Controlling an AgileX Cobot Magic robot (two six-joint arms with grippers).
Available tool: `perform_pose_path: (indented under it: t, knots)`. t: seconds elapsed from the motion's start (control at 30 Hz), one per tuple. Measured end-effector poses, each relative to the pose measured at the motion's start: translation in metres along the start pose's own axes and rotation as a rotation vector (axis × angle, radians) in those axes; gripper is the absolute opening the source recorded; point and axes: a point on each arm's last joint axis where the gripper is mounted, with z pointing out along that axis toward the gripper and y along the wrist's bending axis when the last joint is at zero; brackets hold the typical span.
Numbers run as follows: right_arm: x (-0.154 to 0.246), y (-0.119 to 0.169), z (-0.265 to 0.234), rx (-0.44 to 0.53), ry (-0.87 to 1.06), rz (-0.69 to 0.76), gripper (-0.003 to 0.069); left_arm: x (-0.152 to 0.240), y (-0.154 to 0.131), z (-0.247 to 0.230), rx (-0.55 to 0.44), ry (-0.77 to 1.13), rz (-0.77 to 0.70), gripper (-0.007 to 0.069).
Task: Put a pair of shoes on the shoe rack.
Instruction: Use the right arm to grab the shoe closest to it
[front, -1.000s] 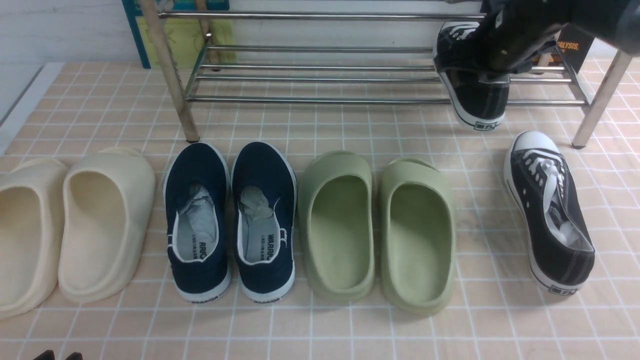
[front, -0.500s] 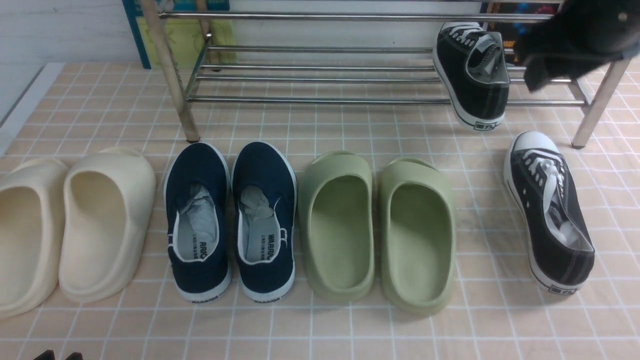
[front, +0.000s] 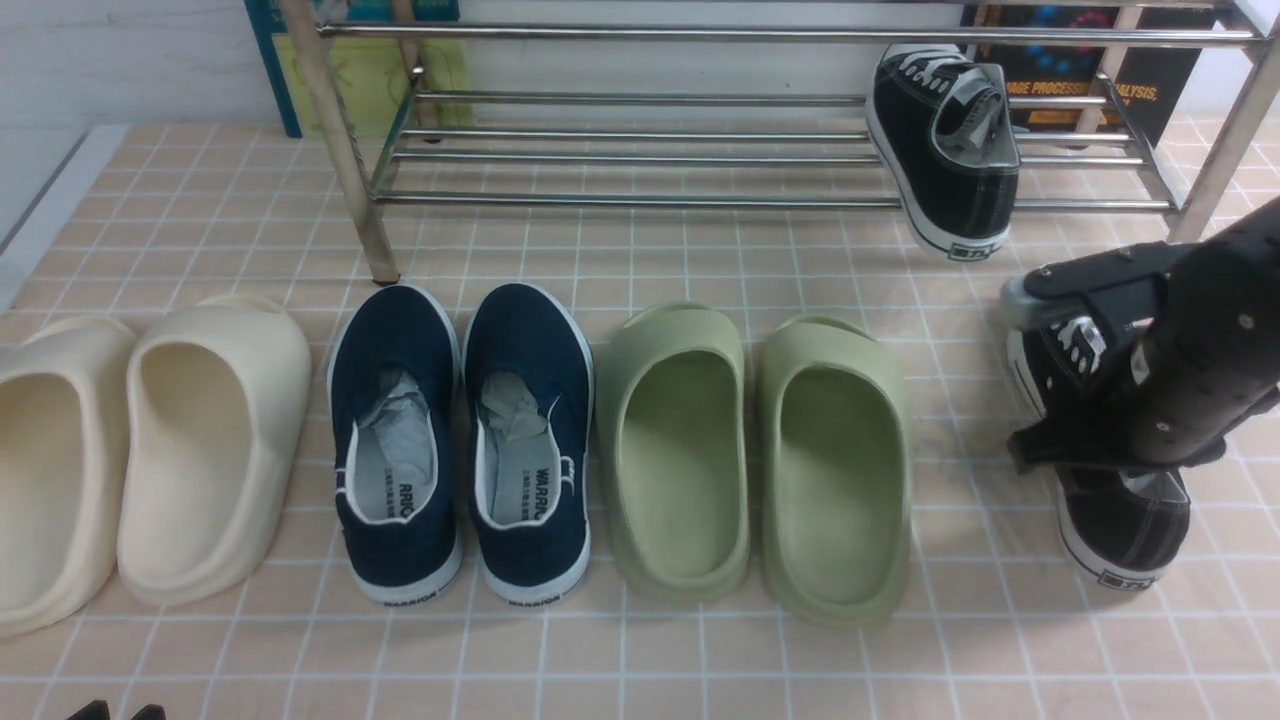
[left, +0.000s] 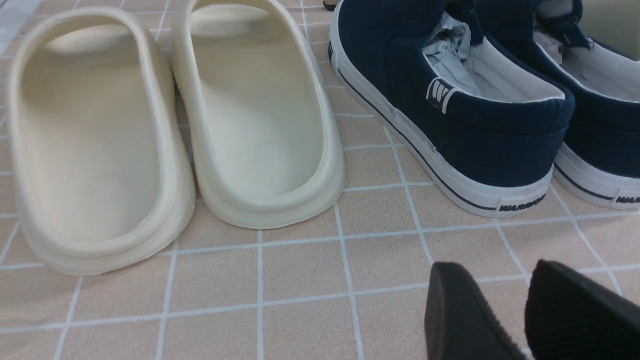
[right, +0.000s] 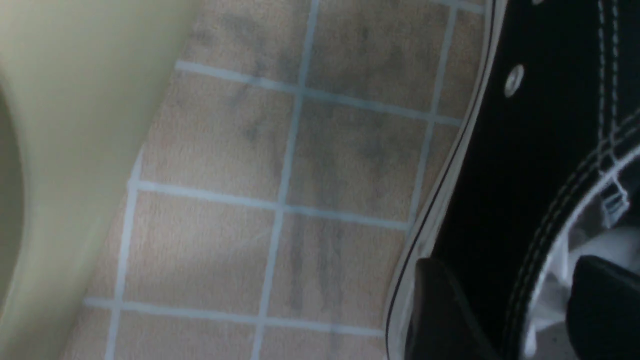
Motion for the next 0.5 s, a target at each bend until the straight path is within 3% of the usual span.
perform_pose_path:
  t: [0.23,0.37,0.5]
  knots:
    - [0.002,0.003,0.007,-0.01,-0.007,0.005,0.0007,0.0,0.0,0.0,0.0,0.0,0.0,0.0239]
    - [0.005,-0.002,-0.005,0.027,0.019,-0.016,-0.0006,0.0,0.0,0.0,0.0,0.0,0.0,0.0239]
    - [0.003,-0.012,-0.048,0.059,-0.002,-0.009,-0.0006,0.0,0.0,0.0,0.0,0.0,0.0,0.0239]
